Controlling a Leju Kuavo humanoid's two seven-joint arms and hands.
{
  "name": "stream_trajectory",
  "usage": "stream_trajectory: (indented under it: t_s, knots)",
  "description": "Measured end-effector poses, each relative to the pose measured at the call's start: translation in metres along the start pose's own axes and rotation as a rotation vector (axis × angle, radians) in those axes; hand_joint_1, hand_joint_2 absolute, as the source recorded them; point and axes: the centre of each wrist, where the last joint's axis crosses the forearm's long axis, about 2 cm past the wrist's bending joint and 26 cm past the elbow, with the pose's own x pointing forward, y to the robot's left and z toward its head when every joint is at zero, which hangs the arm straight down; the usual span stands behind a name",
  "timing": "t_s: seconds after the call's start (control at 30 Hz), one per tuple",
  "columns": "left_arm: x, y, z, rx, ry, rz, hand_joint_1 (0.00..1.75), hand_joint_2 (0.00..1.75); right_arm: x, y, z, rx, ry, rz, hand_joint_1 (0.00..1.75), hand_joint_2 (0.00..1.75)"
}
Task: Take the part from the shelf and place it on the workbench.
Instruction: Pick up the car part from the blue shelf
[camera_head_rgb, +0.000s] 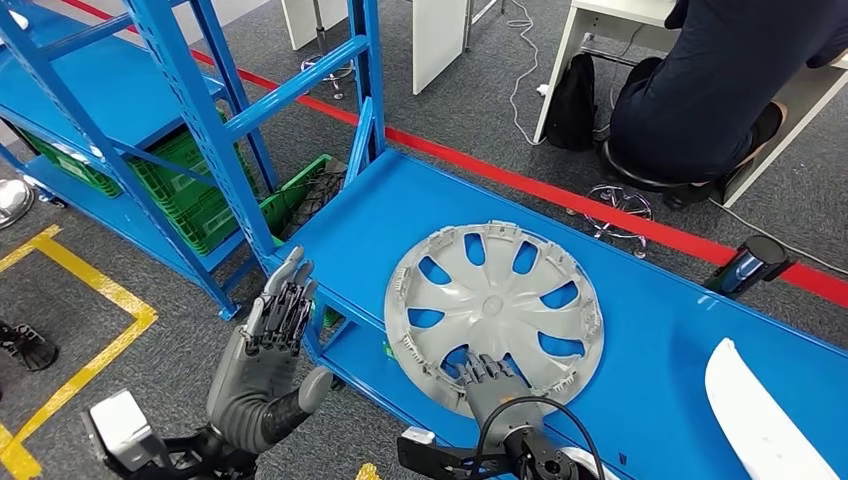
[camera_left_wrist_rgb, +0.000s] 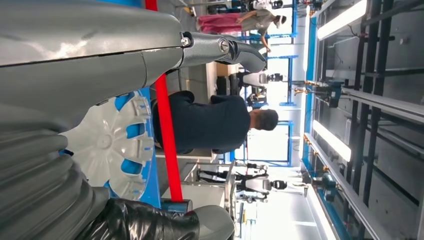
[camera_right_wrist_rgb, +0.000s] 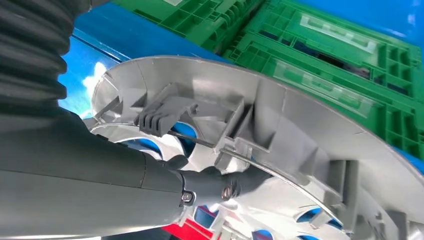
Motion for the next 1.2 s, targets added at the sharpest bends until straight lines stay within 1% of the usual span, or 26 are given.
stream_trajectory:
  t_s: [0.2,0.37,0.6,0.73,1.0,1.1,1.2]
  knots:
    - [0.001,0.0,0.0,0.0,-0.002,0.0,0.0,1.75,-0.004,0.006,-0.002,0.029,0.023,-0.003,0.0,1.75]
    - [0.001,0.0,-0.001,-0.004,0.0,0.005,0.0,1.75,-0.006,0.013,-0.006,0.057,0.03,-0.047,0.0,1.75]
    - [0.001,-0.002,-0.002,-0.016,-0.006,0.018,0.0,1.75,-0.009,0.029,-0.018,-0.049,0.106,-0.097,0.0,1.75]
    - [0.001,-0.002,-0.002,-0.013,-0.007,0.025,0.0,1.75,-0.013,0.035,-0.023,-0.073,0.138,-0.129,1.75,1.75]
    - [0.001,-0.003,-0.004,-0.015,-0.017,0.039,0.0,1.75,-0.021,0.045,-0.033,-0.136,0.175,-0.174,1.75,1.75]
    - [0.001,-0.003,-0.004,-0.015,-0.018,0.04,0.0,1.75,-0.022,0.048,-0.035,-0.159,0.193,-0.155,1.75,1.75]
    - [0.001,-0.003,-0.004,-0.015,-0.019,0.041,0.0,1.75,-0.021,0.051,-0.035,-0.182,0.217,-0.099,1.75,1.75]
